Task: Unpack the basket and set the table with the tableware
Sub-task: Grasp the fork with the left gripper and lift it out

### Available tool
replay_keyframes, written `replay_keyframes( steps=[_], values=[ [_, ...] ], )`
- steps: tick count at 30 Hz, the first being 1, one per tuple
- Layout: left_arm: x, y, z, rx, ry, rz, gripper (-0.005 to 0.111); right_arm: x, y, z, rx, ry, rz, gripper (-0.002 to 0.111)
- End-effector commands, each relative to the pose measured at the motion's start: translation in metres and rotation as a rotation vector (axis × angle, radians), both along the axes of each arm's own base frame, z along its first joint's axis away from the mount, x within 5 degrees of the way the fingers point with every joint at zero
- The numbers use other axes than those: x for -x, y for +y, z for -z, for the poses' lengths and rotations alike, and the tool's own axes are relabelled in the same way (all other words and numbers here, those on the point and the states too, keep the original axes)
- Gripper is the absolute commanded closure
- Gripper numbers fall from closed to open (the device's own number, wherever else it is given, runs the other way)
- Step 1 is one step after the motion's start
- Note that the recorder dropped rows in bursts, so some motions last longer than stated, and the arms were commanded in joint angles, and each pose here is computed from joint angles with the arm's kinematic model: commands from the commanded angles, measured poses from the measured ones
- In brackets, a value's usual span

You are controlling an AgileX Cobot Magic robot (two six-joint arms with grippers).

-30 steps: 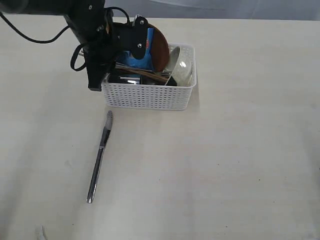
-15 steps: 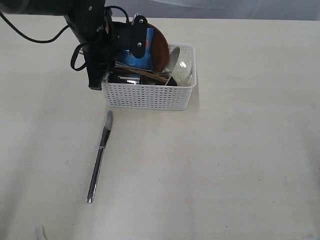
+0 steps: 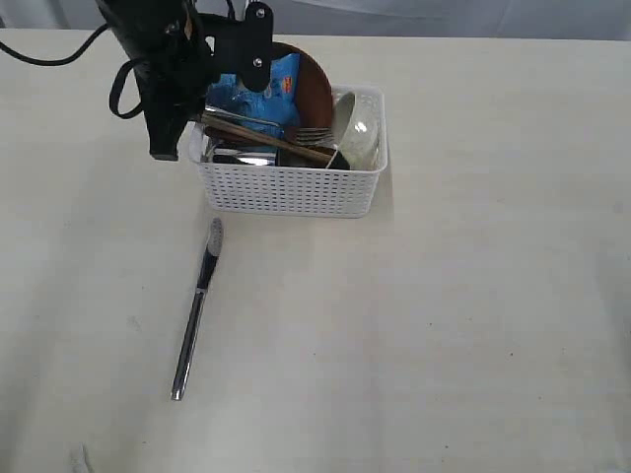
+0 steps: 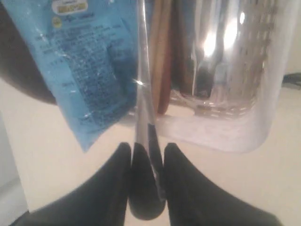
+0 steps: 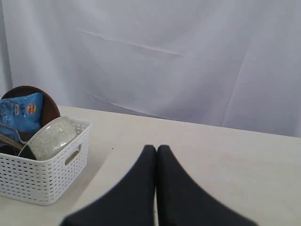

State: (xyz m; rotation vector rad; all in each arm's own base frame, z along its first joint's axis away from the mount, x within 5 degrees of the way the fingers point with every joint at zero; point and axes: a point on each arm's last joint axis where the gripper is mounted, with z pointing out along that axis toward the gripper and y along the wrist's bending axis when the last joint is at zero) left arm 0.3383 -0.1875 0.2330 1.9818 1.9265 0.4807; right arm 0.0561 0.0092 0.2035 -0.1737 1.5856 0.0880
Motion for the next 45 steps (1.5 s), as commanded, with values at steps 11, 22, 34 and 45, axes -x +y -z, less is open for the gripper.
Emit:
replay_keyframes(
  steps=[11,22,34,45],
  values=[
    [0.017,0.016,-0.044,0.098,-0.065,-0.185,0.107,0.000,0.000,-0.001,-0.001,-0.015,0.005,0.109],
    [0.052,0.015,-0.083,0.446,0.076,-0.448,0.107,0.000,0.000,-0.001,-0.001,-0.015,0.005,0.109],
    [0.125,-0.012,-0.078,0.785,0.163,-0.790,0.107,0.000,0.000,-0.001,-0.001,-0.015,0.005,0.109],
    [0.227,-0.004,0.001,0.780,0.117,-0.897,0.107,0.000,0.000,-0.001,-0.001,-0.015,0.005,0.109]
  ],
)
